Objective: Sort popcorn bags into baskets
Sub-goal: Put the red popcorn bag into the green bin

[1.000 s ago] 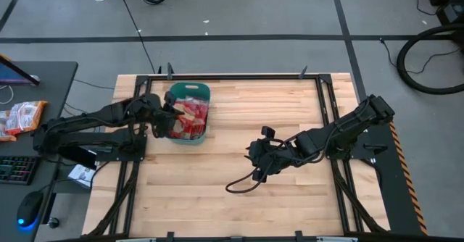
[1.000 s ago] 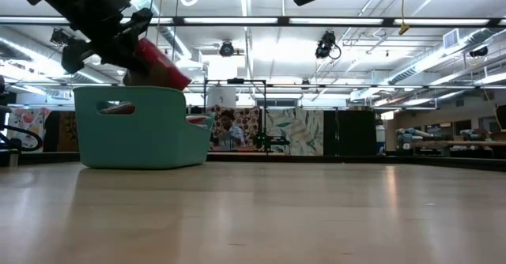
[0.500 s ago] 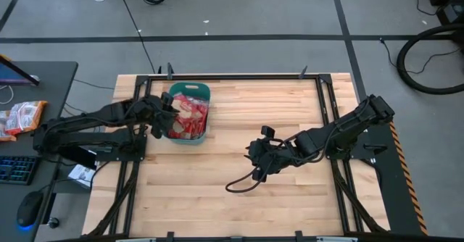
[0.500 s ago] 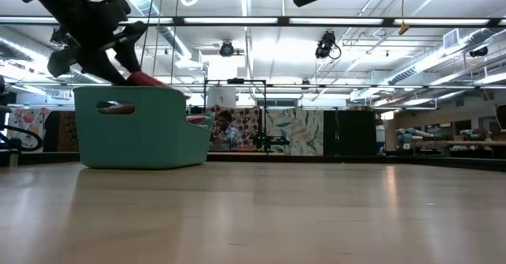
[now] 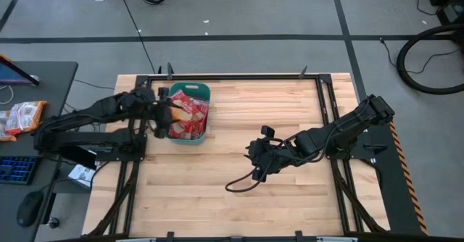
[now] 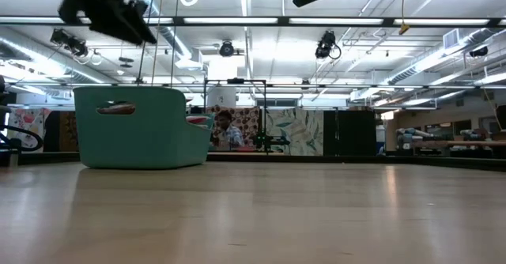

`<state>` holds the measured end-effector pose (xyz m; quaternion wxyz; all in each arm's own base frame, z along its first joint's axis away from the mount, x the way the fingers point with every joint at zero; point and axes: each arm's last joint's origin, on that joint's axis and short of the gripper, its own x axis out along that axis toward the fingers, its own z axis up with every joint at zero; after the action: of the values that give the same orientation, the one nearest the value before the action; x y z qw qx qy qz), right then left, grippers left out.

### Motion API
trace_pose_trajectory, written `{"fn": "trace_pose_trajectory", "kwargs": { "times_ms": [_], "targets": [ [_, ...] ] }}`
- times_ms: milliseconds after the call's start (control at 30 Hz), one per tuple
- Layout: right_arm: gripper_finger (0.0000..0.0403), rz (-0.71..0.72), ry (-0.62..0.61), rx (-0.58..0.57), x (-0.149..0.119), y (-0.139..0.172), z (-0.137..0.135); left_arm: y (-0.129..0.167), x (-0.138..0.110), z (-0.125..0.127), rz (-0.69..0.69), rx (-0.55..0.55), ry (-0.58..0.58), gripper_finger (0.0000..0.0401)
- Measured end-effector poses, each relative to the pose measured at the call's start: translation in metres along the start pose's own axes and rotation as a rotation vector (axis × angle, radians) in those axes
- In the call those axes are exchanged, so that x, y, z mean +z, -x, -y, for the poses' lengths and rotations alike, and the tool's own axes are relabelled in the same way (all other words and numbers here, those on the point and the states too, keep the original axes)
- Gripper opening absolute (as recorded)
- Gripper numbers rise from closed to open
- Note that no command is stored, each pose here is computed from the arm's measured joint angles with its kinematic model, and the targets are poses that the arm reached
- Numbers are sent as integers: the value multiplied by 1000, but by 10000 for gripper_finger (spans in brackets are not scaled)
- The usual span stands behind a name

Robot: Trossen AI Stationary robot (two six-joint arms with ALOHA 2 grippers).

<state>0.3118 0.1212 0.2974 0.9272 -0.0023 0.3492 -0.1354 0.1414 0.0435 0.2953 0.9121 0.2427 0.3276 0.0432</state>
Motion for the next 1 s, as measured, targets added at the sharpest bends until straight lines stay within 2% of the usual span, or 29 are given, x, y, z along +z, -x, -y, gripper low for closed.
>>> {"fn": "trace_pose_trajectory", "kwargs": {
  "times_ms": [200,333,433,567,700,833,1000],
  "targets": [
    [125,42,-2,13,4,0,-2,-34,-16,-6,-318,185,140,202],
    [125,55,15,18,6,0,-2,-54,-25,-8,-420,140,231,196],
    [125,55,20,15,6,-1,-1,-68,-32,-10,-473,81,249,191],
    [125,53,21,12,6,-1,0,-81,-31,-11,-399,-48,186,182],
    [125,52,21,17,6,-1,-1,-82,-28,-9,-308,-178,9,174],
    [125,52,23,18,6,-1,-1,-79,-34,-4,-348,-268,-161,172],
    [125,46,30,18,5,-2,-2,-74,-36,-1,-378,-295,-261,171]
  ]
}}
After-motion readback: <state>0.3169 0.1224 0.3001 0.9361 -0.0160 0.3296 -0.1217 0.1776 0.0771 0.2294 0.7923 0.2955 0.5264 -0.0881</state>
